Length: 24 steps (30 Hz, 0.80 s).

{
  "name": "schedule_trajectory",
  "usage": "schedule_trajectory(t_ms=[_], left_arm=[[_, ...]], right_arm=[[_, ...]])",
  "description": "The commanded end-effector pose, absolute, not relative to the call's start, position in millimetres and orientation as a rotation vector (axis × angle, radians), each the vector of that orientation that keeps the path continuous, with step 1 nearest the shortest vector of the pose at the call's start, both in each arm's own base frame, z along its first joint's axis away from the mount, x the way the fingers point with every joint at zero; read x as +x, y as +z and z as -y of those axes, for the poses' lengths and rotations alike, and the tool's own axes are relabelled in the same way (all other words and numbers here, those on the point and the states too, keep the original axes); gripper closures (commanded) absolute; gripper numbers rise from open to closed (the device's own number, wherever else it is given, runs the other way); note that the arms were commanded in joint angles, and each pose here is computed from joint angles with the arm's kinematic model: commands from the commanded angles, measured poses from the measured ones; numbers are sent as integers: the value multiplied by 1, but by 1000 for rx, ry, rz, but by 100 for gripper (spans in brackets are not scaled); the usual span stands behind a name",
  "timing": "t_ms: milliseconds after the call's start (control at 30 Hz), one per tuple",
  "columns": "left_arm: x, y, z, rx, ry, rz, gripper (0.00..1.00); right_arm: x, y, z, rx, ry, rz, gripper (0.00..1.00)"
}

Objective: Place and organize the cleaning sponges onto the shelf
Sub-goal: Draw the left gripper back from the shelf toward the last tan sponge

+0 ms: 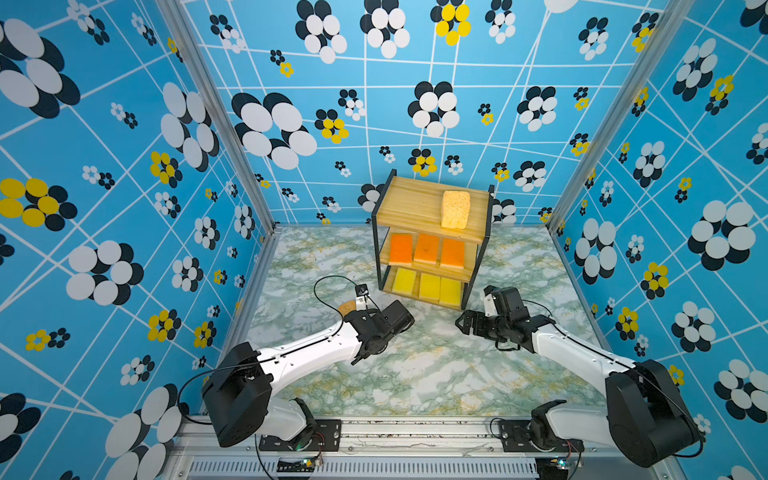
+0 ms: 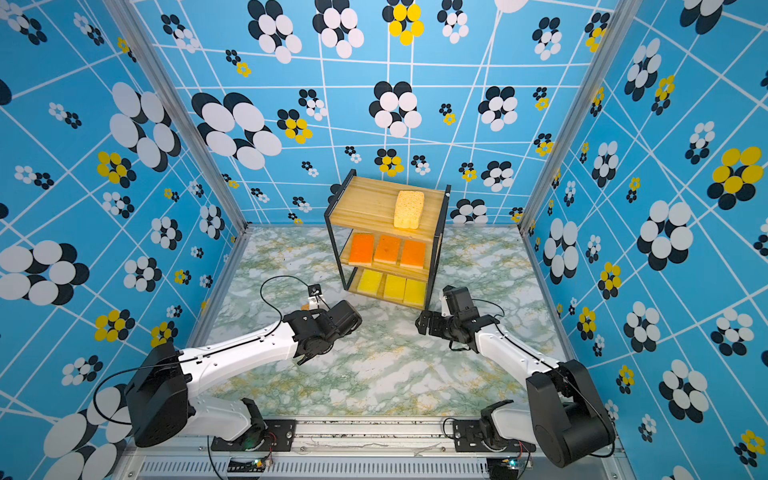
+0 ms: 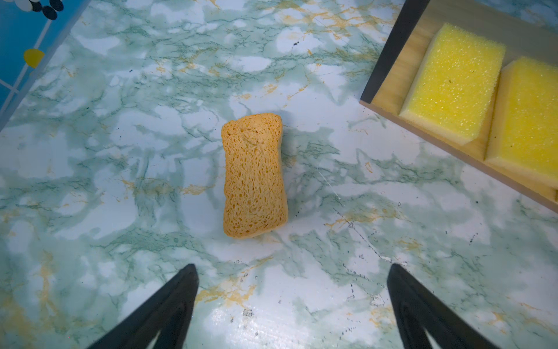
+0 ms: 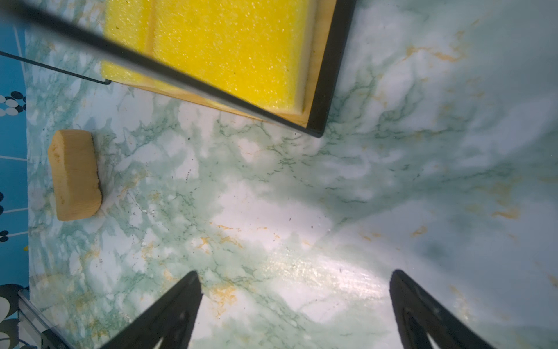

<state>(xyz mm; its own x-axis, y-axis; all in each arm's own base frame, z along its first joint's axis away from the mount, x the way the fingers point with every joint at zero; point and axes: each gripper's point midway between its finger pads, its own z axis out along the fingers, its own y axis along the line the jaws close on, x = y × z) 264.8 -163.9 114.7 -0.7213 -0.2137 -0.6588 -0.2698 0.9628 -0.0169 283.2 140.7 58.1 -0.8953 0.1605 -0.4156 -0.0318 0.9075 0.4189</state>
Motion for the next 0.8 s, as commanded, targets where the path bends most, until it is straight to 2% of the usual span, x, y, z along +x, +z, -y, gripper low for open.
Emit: schedule_trajectory(t_ms=[0,300,767], left_arm=[[264,109,163,-366,46,-2408,1],[260,87,146,-418,55,-2431,1],[275,55,146,-443,68,-2470,1]], right_arm=[[289,61,-139,102,574,-2613,1],[290,62,-139,104,575,-2613,1],[290,64,-140,123,585,-2605,1]])
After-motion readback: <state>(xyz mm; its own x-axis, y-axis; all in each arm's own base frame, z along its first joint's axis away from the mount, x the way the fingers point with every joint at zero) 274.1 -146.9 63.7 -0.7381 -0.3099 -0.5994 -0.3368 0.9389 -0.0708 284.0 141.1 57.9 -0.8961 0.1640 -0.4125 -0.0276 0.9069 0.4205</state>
